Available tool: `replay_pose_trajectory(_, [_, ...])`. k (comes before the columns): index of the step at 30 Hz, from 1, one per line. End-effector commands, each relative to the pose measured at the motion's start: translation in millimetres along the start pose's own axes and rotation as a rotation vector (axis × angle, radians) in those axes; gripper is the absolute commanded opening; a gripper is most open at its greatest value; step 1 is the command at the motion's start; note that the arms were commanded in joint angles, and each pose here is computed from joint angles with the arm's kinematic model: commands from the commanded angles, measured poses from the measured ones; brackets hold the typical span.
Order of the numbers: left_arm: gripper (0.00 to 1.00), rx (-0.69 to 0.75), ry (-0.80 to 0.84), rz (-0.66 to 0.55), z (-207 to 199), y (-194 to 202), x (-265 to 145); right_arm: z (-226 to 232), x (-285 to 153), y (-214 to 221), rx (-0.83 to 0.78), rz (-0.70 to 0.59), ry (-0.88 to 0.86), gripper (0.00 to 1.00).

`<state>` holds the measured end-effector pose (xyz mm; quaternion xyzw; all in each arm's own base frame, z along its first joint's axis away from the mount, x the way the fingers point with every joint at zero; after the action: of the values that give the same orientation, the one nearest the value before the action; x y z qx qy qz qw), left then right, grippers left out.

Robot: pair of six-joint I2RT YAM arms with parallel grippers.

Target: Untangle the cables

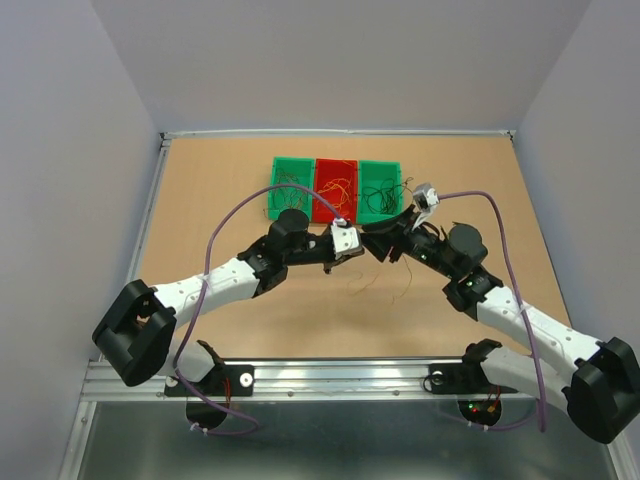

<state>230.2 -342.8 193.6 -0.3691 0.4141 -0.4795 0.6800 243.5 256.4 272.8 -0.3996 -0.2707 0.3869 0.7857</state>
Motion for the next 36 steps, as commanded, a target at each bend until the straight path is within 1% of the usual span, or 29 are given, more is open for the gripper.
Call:
replay_pose_trajectory(1, [0.00, 0.046, -0.060, -0.060, 20, -30, -4, 23, 6, -24, -0.047, -0.035, -0.078, 0.35])
replay_pose_trajectory(3, [0.00, 0.043, -0.077, -0.055, 24, -30, -5, 21, 7, -25, -0.044, -0.039, -0.068, 0.25])
replay_pose_trajectory(4, [0.00, 0.040, -0.086, -0.052, 26, -30, -6, 21, 6, -26, -0.045, -0.044, -0.063, 0.18])
replay_pose_trajectory(5, [0.00, 0.033, -0.090, -0.053, 28, -30, -6, 19, 6, -26, -0.041, -0.046, -0.054, 0.04])
replay_pose_trajectory(6, [0.00, 0.029, -0.093, -0.052, 29, -30, -6, 15, 6, -29, -0.037, -0.063, -0.025, 0.01])
replay_pose_trajectory(8, [0.00, 0.023, -0.108, -0.052, 33, -30, -7, 9, 5, -31, -0.026, -0.079, 0.022, 0.01])
replay_pose_trajectory(9, [0.00, 0.016, -0.129, -0.046, 37, -29, -9, -1, 5, -36, -0.016, -0.108, 0.080, 0.01])
replay_pose_trajectory(11, [0.00, 0.015, -0.167, -0.051, 45, -32, -12, -15, 2, -36, 0.007, -0.118, 0.165, 0.01])
replay_pose_trajectory(12, [0.00, 0.005, -0.202, -0.043, 51, -30, -16, -25, 1, -43, 0.019, -0.153, 0.230, 0.01])
replay_pose_trajectory(13, [0.00, 0.001, -0.225, -0.044, 55, -31, -18, -31, 1, -45, 0.023, -0.158, 0.266, 0.01])
replay_pose_trajectory(16, [0.00, 0.007, -0.291, -0.069, 65, -37, -30, -59, 4, -31, 0.068, -0.120, 0.403, 0.01])
replay_pose_trajectory(17, [0.00, 0.003, -0.300, -0.079, 66, -39, -32, -63, 8, -33, 0.077, -0.119, 0.424, 0.00])
replay_pose_trajectory(18, [0.00, 0.012, -0.314, -0.096, 67, -44, -36, -78, 13, -16, 0.094, -0.064, 0.466, 0.01])
replay_pose_trajectory(19, [0.00, 0.016, -0.326, -0.103, 69, -46, -39, -83, 16, -9, 0.112, -0.044, 0.481, 0.01])
replay_pose_trajectory(21, [0.00, 0.023, -0.359, -0.126, 72, -54, -47, -90, 25, 0, 0.131, -0.007, 0.491, 0.00])
replay_pose_trajectory(22, [0.00, 0.025, -0.412, -0.136, 79, -58, -53, -93, 32, 11, 0.145, 0.040, 0.475, 0.01])
replay_pose_trajectory(23, [0.00, 0.017, -0.447, -0.130, 84, -56, -56, -95, 35, 18, 0.151, 0.062, 0.474, 0.01])
replay_pose_trajectory(24, [0.00, 0.002, -0.520, -0.110, 94, -53, -63, -96, 37, 20, 0.158, 0.073, 0.467, 0.01])
replay_pose_trajectory(25, [0.00, -0.004, -0.550, -0.105, 99, -53, -66, -99, 39, 28, 0.173, 0.095, 0.467, 0.01])
replay_pose_trajectory(26, [0.00, -0.005, -0.573, -0.109, 103, -54, -70, -98, 41, 29, 0.178, 0.090, 0.457, 0.00])
replay_pose_trajectory(31, [0.00, 0.004, -0.510, -0.144, 92, -60, -67, -91, 47, 39, 0.184, 0.122, 0.379, 0.01])
replay_pose_trajectory(33, [0.00, 0.002, -0.519, -0.144, 94, -61, -69, -84, 46, 39, 0.145, 0.127, 0.328, 0.01])
replay_pose_trajectory(34, [0.00, 0.000, -0.526, -0.141, 95, -61, -70, -82, 45, 37, 0.134, 0.122, 0.317, 0.04])
replay_pose_trajectory(36, [0.00, 0.006, -0.530, -0.136, 97, -63, -71, -78, 42, 27, 0.101, 0.090, 0.307, 0.23])
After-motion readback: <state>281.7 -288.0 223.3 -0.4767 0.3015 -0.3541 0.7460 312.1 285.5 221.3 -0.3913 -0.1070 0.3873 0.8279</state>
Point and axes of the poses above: each gripper's point midway between its finger pads, its own x axis out along the fingers, its own z axis along the line the jaws close on, y = z × x, the point moved 1 cm from there along -x, back along the fingers, and after that the axes turned 10 degrees about x, right-handed, at the moved point
